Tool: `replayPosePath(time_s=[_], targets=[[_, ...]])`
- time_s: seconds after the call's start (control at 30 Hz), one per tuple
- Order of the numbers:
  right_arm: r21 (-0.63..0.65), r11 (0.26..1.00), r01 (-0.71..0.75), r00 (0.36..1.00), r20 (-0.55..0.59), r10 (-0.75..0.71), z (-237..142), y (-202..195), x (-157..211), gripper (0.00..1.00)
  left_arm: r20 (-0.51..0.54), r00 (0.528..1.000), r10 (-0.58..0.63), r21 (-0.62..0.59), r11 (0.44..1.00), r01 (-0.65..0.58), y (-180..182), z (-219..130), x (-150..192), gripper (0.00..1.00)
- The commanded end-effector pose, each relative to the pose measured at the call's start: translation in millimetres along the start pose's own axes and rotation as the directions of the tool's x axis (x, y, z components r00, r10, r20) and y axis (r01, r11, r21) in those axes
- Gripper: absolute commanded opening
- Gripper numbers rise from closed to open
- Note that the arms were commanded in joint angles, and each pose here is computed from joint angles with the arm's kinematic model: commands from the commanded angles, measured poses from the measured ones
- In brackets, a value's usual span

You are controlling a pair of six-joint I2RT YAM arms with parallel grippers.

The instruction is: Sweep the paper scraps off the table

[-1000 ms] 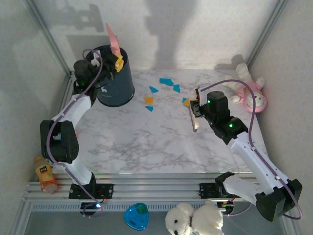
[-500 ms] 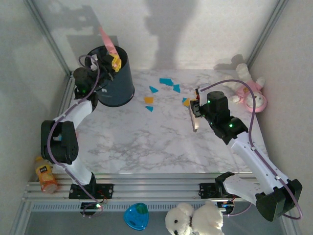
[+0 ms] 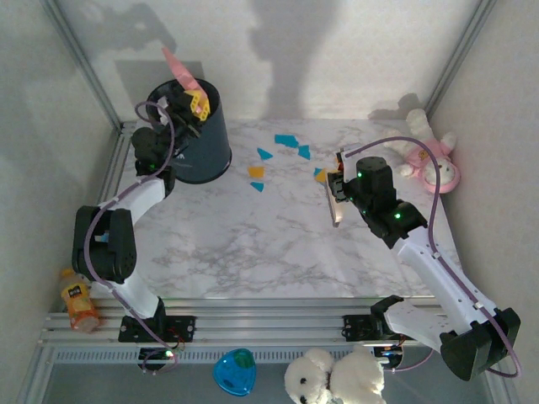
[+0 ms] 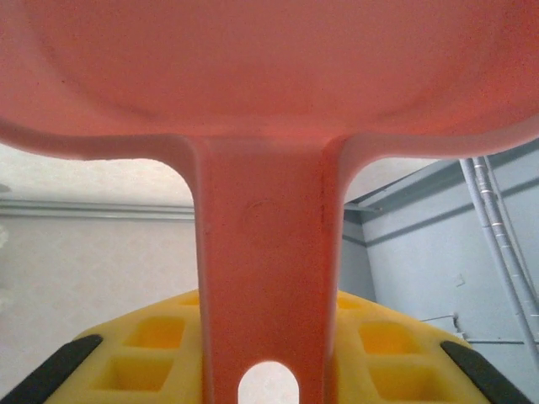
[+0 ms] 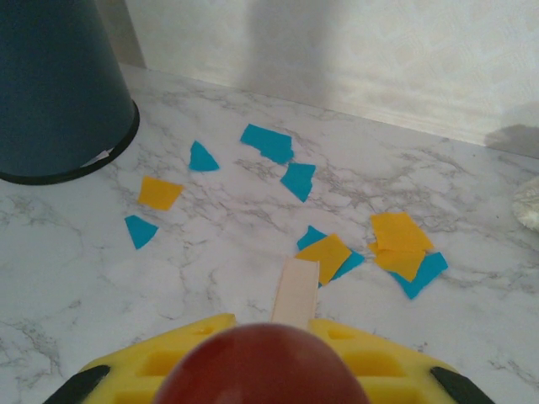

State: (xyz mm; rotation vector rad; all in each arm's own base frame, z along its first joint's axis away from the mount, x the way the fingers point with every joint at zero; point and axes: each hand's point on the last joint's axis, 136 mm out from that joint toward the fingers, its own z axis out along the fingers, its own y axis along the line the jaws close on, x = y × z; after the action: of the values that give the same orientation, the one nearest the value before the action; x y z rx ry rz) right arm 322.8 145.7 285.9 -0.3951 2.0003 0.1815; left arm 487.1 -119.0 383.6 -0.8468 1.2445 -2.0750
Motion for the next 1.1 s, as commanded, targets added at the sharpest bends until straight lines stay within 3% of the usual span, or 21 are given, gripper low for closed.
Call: replayPosePath(time_s=[0.0,0.13,0.3,0.5,0.6,0.77,0.97,1.07], targets=[[0.008,1.0,-0.021,0.999,0.031,0.021,-0.3,-2.2,-6.8,0.0,-0.031,0.999,0.019,0.096,0.995,-0.016,-23.5,-2.3,15.1,0.12],[0.01,1.0,-0.02,0.999,0.034,0.019,-1.0,-2.8,-6.1,0.0,-0.032,0.998,0.052,0.072,0.996,-0.05,-22.8,0.7,17.3,0.12],[0.006,1.0,-0.028,0.999,0.034,0.028,1.1,-2.0,-4.5,0.0,-0.032,0.981,0.191,-0.03,0.981,-0.192,-20.3,7.9,19.7,0.12],[-0.003,0.999,-0.041,0.998,0.047,0.041,4.6,0.0,-3.2,0.0,-0.079,0.906,0.416,-0.193,0.885,-0.424,-12.3,10.7,20.8,0.12],[0.001,0.999,-0.048,0.997,0.053,0.047,7.0,-1.5,-1.8,0.0,-0.138,0.826,0.546,-0.297,0.773,-0.561,-7.7,9.9,19.9,0.13],[0.018,0.997,-0.078,0.995,0.059,0.076,8.8,-10.2,1.0,0.0,-0.339,0.631,0.698,-0.435,0.478,-0.763,10.7,3.6,24.8,0.12],[0.032,0.992,-0.125,0.99,0.069,0.123,10.2,-23.2,4.0,0.0,-0.5,0.476,0.724,-0.425,0.274,-0.863,33.5,-6.8,39.0,0.12],[0.04,0.987,-0.155,0.986,0.07,0.152,11.0,-31.9,6.7,0.0,-0.58,0.35,0.735,-0.38,0.135,-0.915,44.6,-12.7,49.2,0.13]])
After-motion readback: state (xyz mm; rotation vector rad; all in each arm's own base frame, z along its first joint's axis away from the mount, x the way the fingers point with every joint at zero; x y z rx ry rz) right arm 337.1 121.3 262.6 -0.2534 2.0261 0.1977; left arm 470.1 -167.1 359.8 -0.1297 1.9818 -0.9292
